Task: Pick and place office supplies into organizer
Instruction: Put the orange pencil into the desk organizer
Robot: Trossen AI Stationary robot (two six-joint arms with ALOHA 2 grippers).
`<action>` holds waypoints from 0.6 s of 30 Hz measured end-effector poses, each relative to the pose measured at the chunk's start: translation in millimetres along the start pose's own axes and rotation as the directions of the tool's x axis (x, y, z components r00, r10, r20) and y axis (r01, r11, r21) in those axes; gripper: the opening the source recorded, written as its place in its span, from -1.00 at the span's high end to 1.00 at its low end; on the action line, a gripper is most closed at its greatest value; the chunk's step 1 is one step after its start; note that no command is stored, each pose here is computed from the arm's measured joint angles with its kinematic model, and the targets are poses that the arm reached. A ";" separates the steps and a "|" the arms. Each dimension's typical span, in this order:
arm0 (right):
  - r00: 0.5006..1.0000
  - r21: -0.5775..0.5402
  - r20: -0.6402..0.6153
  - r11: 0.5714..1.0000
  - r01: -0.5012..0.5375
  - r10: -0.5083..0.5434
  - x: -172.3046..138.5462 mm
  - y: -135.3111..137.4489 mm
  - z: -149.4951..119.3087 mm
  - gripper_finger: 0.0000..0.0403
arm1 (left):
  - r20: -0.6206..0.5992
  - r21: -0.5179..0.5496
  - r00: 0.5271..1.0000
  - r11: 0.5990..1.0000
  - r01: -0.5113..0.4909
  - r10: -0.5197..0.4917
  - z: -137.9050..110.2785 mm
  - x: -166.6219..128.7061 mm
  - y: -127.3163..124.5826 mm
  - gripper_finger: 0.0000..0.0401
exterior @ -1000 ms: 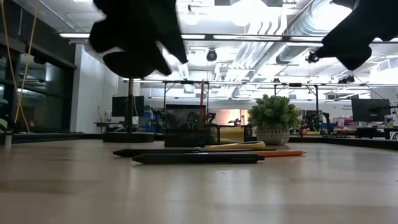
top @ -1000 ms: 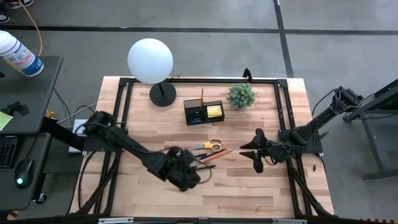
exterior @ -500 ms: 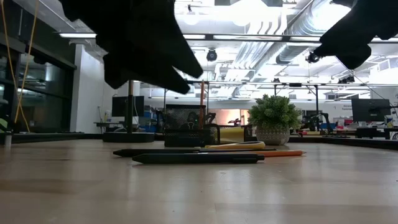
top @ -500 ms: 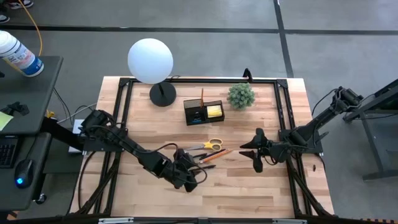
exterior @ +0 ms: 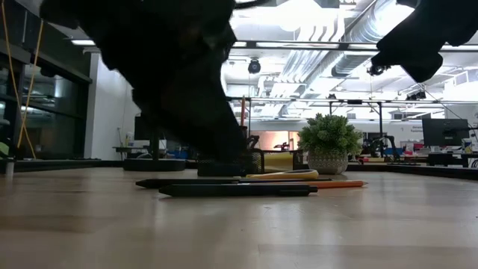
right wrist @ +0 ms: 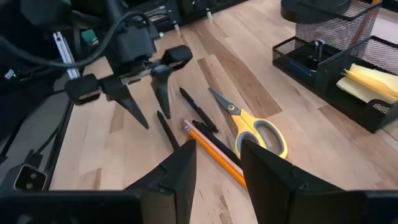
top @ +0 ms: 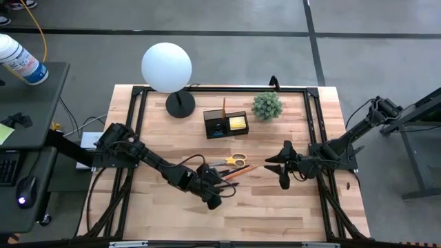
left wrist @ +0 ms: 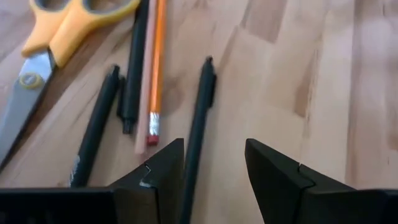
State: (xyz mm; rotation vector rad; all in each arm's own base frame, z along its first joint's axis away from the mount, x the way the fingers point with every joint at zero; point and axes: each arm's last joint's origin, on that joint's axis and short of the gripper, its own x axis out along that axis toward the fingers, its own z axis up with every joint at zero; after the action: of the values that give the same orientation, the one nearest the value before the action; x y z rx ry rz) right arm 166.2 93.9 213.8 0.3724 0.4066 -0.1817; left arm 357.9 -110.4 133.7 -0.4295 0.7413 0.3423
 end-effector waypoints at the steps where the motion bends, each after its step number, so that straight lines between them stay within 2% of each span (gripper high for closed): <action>1: 1.000 0.000 0.000 1.000 0.001 -0.001 0.3 -0.4 0.3 0.38 | 0.004 -0.010 1.000 1.000 -0.004 0.004 1.3 2.2 1.6 0.21; 9: 1.000 0.000 0.003 1.000 0.001 -0.001 1.1 -0.9 1.4 0.38 | -0.027 -0.030 1.000 1.000 -0.006 0.005 9.8 9.2 13.9 0.21; 18: 1.000 -0.002 -0.003 1.000 -0.006 0.006 1.1 -0.7 1.3 0.38 | -0.073 -0.005 0.997 0.999 0.034 -0.035 5.2 13.9 12.6 0.21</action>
State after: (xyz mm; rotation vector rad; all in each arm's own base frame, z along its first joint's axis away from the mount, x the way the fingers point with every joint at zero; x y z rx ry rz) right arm 167.4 92.6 214.2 0.3722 0.4081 -0.1750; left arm 364.8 -95.0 124.1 -0.4598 0.8033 0.2968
